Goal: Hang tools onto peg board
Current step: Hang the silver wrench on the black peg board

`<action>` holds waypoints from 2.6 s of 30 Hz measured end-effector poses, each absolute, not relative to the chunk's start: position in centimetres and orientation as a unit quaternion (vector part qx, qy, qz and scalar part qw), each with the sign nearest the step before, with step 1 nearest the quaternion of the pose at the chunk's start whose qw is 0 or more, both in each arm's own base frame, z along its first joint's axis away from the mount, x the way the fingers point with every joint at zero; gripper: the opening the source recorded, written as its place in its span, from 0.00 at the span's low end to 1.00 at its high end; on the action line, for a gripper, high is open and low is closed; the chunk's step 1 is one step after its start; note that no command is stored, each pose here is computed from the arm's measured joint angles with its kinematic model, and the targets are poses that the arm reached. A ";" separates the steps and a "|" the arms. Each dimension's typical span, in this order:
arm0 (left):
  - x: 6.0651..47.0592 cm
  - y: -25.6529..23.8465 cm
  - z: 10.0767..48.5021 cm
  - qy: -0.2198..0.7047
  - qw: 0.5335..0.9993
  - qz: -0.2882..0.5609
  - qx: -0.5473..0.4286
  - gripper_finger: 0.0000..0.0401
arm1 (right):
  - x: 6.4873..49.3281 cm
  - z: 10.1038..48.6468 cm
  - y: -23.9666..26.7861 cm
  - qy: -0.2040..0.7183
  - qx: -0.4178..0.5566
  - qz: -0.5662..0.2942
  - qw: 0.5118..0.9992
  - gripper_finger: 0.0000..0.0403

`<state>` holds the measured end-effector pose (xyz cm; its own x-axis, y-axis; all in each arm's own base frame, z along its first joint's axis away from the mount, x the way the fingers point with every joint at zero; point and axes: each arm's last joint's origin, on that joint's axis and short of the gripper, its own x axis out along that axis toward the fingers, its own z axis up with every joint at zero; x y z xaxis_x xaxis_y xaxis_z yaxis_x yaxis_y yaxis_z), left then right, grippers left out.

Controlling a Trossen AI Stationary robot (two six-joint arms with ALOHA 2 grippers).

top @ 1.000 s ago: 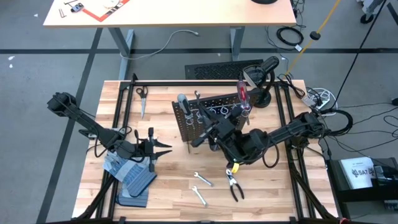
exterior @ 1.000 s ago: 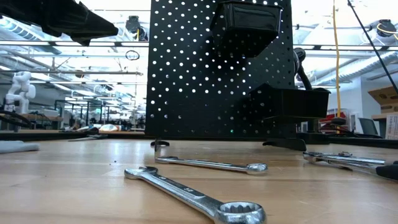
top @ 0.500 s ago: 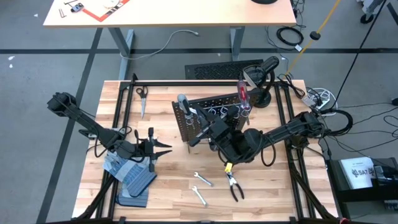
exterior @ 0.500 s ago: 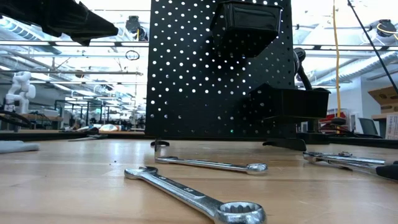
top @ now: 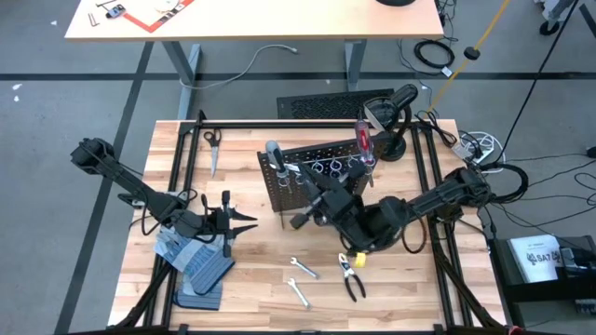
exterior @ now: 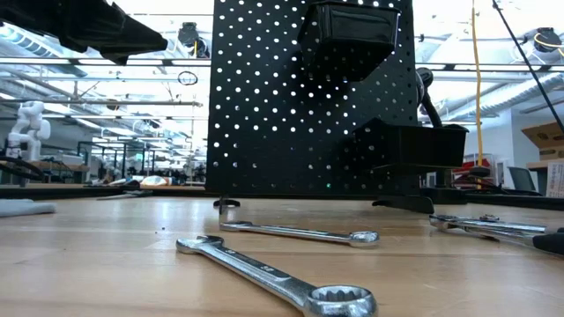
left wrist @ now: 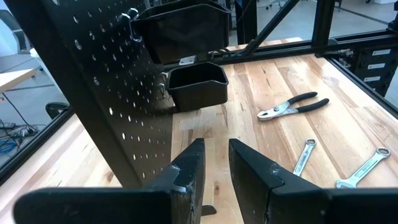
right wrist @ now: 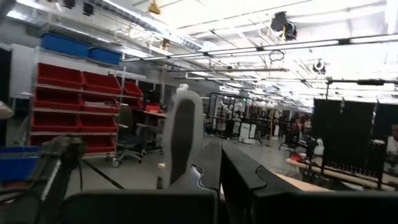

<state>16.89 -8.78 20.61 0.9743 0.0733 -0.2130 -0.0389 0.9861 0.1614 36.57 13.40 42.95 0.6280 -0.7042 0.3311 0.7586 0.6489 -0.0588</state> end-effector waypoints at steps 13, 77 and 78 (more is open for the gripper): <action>17.0 -8.6 20.6 0.110 0.990 0.038 0.077 0.20 | 35.5 42.5 17.2 -0.018 -0.251 -0.371 0.894 0.15; 17.3 -7.9 20.4 0.121 0.989 0.057 0.069 0.20 | 35.4 43.4 17.0 0.232 -0.485 -0.340 0.772 0.46; 17.3 -7.9 20.4 0.120 0.989 0.057 0.068 0.20 | 35.4 43.2 17.0 0.236 -0.486 -0.339 0.770 0.46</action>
